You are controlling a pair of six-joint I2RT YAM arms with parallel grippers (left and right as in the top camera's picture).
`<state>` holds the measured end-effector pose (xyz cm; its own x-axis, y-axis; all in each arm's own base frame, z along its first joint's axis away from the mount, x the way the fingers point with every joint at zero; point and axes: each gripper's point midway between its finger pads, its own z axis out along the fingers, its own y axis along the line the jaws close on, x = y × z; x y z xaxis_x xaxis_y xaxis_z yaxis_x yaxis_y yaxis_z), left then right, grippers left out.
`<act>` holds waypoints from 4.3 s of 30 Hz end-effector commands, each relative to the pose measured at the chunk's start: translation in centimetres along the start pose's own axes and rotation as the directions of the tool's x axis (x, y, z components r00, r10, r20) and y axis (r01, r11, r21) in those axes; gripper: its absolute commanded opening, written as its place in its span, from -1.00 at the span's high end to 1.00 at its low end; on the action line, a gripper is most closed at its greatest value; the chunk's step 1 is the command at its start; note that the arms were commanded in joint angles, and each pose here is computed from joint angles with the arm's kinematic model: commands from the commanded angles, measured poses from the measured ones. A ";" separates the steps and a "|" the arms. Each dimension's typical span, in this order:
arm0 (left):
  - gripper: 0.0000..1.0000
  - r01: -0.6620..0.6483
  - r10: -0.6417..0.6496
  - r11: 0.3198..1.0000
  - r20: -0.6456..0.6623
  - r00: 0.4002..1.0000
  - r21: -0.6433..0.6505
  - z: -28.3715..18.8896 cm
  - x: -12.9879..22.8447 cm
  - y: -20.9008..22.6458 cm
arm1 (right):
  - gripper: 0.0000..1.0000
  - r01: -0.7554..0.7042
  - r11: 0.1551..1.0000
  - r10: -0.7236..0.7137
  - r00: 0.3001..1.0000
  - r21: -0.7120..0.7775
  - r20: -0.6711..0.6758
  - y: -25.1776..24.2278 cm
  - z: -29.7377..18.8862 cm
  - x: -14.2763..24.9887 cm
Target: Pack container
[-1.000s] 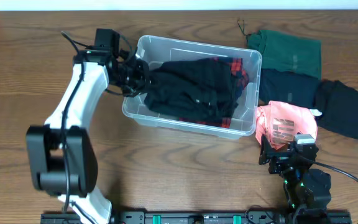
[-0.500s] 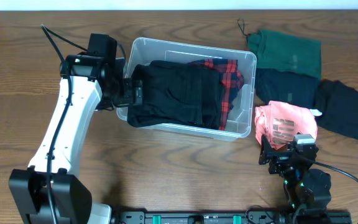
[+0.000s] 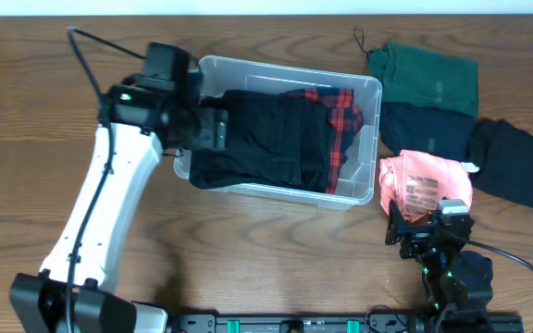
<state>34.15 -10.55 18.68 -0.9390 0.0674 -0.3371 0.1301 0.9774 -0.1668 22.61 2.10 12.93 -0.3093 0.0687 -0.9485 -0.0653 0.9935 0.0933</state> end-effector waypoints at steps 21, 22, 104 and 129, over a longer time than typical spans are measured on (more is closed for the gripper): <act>0.16 -0.054 -0.059 0.954 -0.364 0.930 -0.294 14.6 5.2 3.6 | -0.98 -0.007 1.000 0.007 1.000 -0.001 0.004 0.0 0.0 0.0; 0.16 -0.045 -0.067 0.949 -0.341 0.938 -0.311 14.2 4.6 3.7 | -0.98 -0.006 1.000 0.006 1.000 -0.001 0.004 0.0 0.0 0.0; 0.49 0.450 -0.572 0.785 -0.218 0.791 -0.426 5.8 5.1 11.0 | -0.98 -0.006 1.000 0.006 1.000 -0.001 0.004 0.0 0.0 0.0; -0.43 0.346 -0.422 0.866 -0.157 0.893 -0.361 1.3 1.9 11.5 | -0.99 -0.006 1.000 0.006 1.000 -0.001 0.004 0.0 0.0 0.0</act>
<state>32.88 -0.03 10.90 -0.9367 -0.3486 0.0314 -0.3435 0.9329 0.1084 22.61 2.10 12.93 -0.3093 0.0683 -0.9485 -0.0654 0.9935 0.0929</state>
